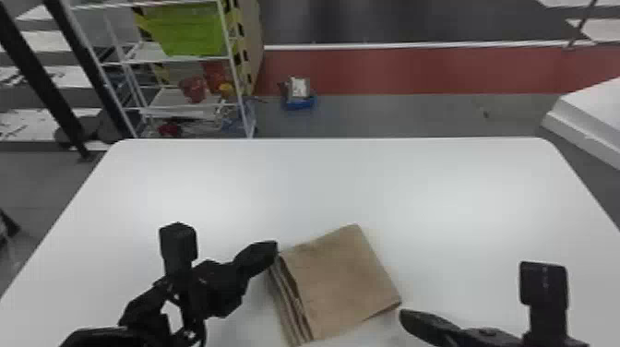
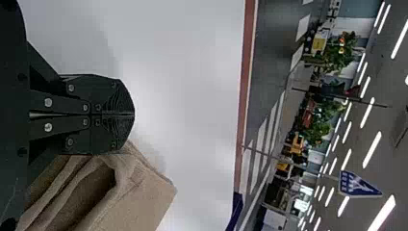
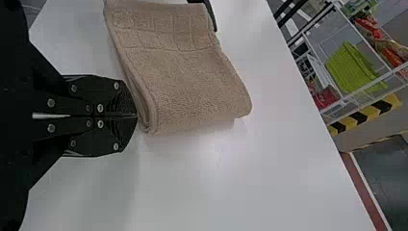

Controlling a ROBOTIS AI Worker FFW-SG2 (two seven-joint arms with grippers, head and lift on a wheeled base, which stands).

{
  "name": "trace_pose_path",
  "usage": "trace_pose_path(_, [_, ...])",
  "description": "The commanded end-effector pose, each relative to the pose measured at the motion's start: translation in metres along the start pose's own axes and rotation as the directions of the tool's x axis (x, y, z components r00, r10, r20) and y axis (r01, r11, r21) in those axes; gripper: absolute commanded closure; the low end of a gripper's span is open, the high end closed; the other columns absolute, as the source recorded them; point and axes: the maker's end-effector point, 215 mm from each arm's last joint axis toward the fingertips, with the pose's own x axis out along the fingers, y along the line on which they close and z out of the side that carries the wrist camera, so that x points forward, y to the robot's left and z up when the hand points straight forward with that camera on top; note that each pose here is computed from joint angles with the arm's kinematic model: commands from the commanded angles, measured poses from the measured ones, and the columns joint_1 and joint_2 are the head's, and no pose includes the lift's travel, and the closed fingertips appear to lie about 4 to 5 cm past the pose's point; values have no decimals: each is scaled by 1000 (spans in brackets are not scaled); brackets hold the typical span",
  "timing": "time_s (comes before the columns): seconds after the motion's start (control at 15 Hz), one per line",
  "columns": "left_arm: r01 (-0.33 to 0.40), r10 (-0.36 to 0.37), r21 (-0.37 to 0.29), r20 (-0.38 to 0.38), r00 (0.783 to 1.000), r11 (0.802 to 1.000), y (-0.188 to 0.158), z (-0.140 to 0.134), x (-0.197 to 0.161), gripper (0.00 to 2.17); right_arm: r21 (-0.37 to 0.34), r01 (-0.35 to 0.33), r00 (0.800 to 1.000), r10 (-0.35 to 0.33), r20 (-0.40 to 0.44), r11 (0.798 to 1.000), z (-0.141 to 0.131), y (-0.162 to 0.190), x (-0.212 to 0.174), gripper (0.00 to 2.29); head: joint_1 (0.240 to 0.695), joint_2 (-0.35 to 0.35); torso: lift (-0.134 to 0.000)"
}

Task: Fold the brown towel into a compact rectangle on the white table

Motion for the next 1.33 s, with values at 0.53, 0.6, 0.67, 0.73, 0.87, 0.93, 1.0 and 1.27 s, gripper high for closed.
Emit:
trace_pose_path(0.53, [4, -10, -48, -128, 992, 999, -18, -31, -45, 2081, -78, -5, 997, 12, 81, 997, 70, 6, 40, 1396, 695, 90, -124])
trace_pose_path(0.6, [4, -11, -49, -132, 991, 999, -20, -31, -49, 2081, -85, -11, 996, 18, 83, 996, 75, 8, 43, 1396, 695, 94, -124])
trace_pose_path(0.67, [3, -12, -62, -151, 988, 998, -23, -35, -53, 2081, -88, -16, 996, 23, 84, 996, 78, 10, 47, 1396, 695, 97, -124])
trace_pose_path(0.73, [1, -14, -78, -171, 985, 997, -26, -39, -56, 2081, -94, -20, 996, 27, 81, 995, 82, 11, 51, 1396, 695, 101, -124])
trace_pose_path(0.87, [-5, -13, -95, -190, 982, 995, -28, -46, -69, 2081, -110, -28, 996, 37, 81, 993, 94, 15, 61, 1396, 695, 110, -124])
trace_pose_path(0.93, [1, -20, -100, -192, 981, 995, -32, -48, -74, 2081, -115, -39, 996, 48, 79, 993, 98, 18, 65, 1396, 695, 115, -124])
trace_pose_path(1.0, [4, -28, -115, -207, 978, 993, -36, -52, -80, 2081, -118, -51, 995, 60, 75, 992, 101, 21, 69, 1396, 695, 120, -124])
trace_pose_path(1.27, [39, -89, -195, -258, 962, 980, -61, -67, -100, 2081, -150, -83, 990, 98, 97, 985, 122, 34, 84, 1396, 695, 143, -124])
